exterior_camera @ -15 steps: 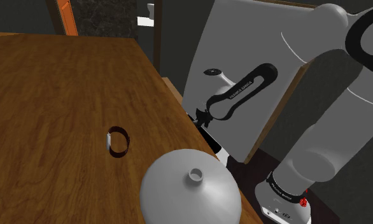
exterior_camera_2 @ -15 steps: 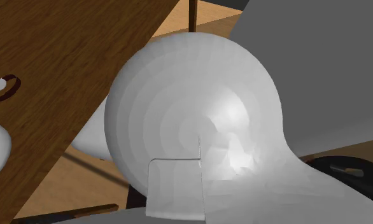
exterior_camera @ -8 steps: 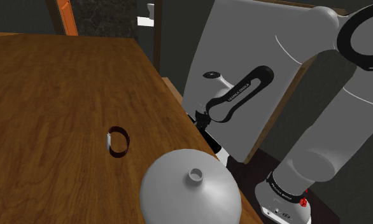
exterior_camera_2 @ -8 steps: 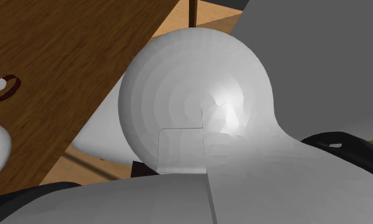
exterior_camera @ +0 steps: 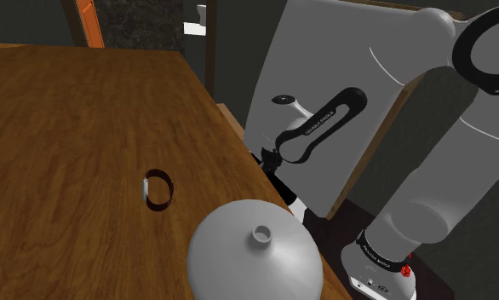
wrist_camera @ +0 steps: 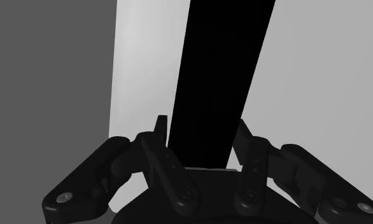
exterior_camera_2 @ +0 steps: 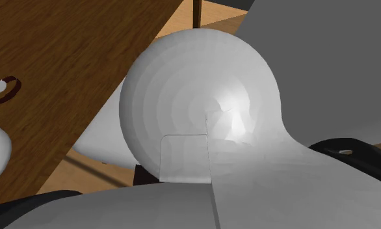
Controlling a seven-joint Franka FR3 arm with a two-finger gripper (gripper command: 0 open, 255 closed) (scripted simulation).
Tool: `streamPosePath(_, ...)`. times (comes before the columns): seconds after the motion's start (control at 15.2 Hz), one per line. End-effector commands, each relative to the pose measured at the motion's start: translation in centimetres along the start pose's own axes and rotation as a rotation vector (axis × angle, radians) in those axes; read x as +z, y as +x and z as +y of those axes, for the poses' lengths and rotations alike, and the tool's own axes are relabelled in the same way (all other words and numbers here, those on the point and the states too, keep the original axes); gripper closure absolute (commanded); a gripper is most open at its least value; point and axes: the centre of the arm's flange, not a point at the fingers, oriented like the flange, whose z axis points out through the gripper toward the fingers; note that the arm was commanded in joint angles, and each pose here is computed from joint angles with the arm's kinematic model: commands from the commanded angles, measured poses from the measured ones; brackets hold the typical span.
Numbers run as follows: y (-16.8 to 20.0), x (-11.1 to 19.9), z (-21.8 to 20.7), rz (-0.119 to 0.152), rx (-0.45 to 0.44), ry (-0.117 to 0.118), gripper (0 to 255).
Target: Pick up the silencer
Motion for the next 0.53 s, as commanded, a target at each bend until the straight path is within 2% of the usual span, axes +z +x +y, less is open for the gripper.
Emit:
streamPosePath(0.0, 0.0, -0.8, 0.0, -0.001, -0.001, 0.000, 255)
streamPosePath(0.46, 0.1, -4.5, 0.4, -0.001, -0.001, 0.000, 255)
